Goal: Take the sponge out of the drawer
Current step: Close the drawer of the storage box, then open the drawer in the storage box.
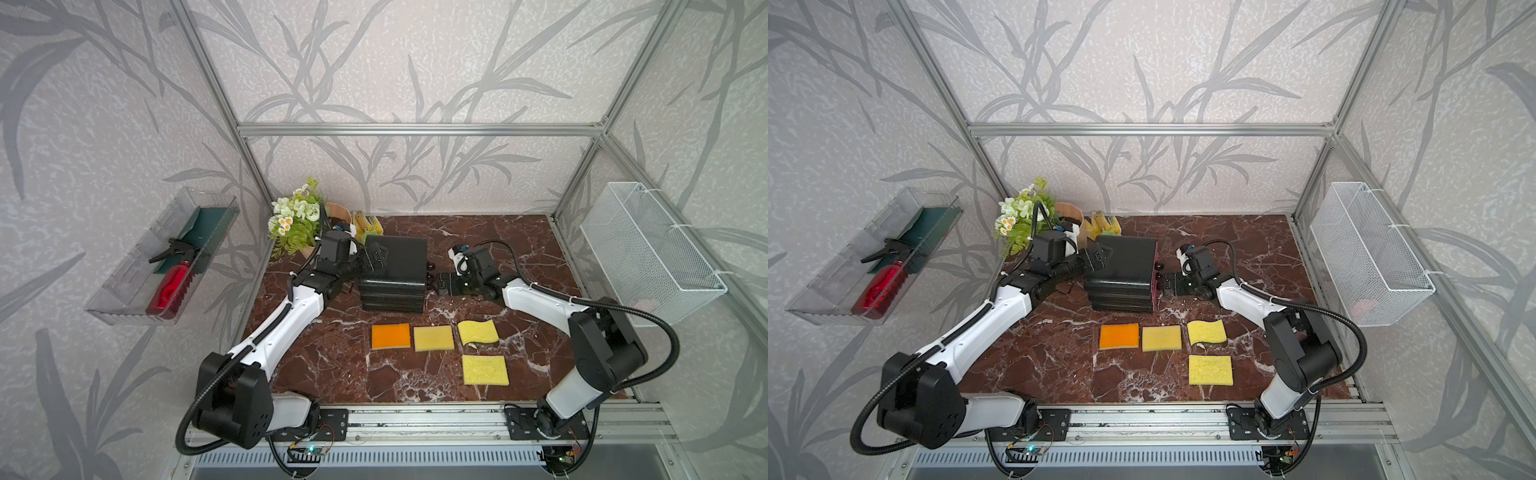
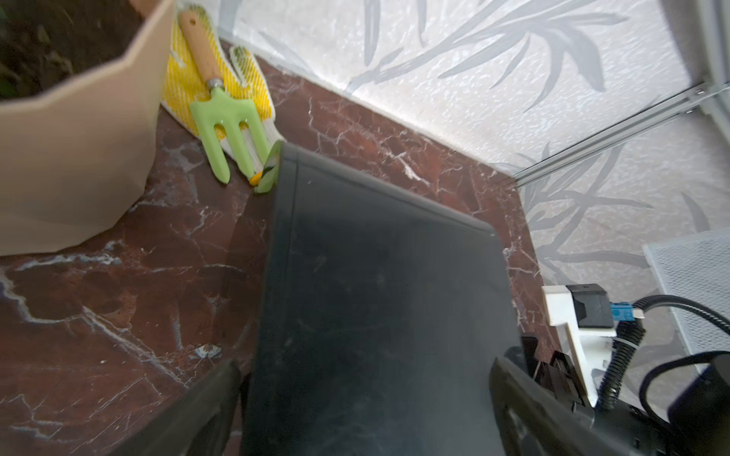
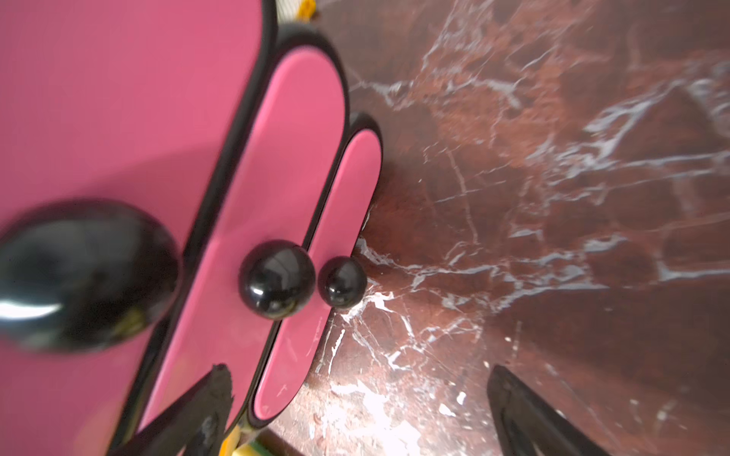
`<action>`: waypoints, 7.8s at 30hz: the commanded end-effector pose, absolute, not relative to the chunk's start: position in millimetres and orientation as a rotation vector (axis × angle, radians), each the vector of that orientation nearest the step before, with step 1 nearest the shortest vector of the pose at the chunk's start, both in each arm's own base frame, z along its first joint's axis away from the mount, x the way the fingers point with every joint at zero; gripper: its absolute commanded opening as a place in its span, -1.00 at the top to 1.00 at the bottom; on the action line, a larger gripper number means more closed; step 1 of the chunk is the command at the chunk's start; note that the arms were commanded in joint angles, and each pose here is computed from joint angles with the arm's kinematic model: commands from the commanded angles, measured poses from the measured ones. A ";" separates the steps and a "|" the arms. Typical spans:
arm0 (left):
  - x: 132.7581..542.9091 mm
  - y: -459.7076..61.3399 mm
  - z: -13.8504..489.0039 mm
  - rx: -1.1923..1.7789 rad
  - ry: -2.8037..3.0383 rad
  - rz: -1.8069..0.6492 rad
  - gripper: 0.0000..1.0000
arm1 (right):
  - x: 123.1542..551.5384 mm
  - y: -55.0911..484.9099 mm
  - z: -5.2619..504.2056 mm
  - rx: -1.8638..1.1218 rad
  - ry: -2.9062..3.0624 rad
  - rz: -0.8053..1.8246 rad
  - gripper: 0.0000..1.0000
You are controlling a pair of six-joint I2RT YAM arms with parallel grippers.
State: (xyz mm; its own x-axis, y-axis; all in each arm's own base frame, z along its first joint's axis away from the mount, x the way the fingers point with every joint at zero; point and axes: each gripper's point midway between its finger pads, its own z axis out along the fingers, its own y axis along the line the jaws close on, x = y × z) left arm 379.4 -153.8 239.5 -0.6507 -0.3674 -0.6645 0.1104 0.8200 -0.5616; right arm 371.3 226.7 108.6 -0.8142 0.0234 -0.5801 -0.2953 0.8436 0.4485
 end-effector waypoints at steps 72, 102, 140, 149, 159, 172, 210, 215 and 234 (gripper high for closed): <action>378.0 -188.1 236.3 -0.174 2.194 -0.966 -0.89 | 388.3 269.3 20.3 0.027 2.376 1.612 0.51; 379.1 -183.4 237.7 -0.176 2.183 -0.933 -0.89 | 396.8 132.3 34.7 0.303 2.492 1.094 0.57; 370.4 -173.8 240.6 -0.176 2.170 -0.889 -0.90 | 344.2 183.6 46.3 -0.174 2.691 0.505 -0.25; 371.2 -170.6 236.2 -0.181 2.178 -0.867 -0.90 | 353.5 162.9 27.1 -0.155 2.756 0.252 0.05; 372.4 -167.7 233.6 -0.183 2.181 -0.854 -0.90 | 365.7 139.3 35.9 -0.044 2.737 0.179 0.16; 374.1 -166.3 227.7 -0.195 2.194 -0.853 -0.90 | 370.0 111.6 37.0 0.066 2.723 0.187 0.21; 372.8 -166.8 229.7 -0.194 2.185 -0.862 -0.90 | 386.2 100.6 100.6 0.095 2.508 0.242 0.10; 373.1 -167.0 231.5 -0.191 2.178 -0.866 -0.90 | 379.8 120.5 121.4 0.026 2.473 0.324 0.08; 367.1 -165.7 237.7 -0.182 2.161 -0.872 -0.90 | 379.5 170.3 61.9 -0.059 2.613 0.404 0.09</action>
State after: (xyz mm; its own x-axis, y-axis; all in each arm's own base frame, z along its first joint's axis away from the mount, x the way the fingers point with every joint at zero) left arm 369.8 -167.4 226.4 -0.7050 -0.3906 -0.5920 0.1186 0.7580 -0.6414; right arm 366.0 160.7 50.5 -0.8970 0.0148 -0.4418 -0.1051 0.9636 0.2456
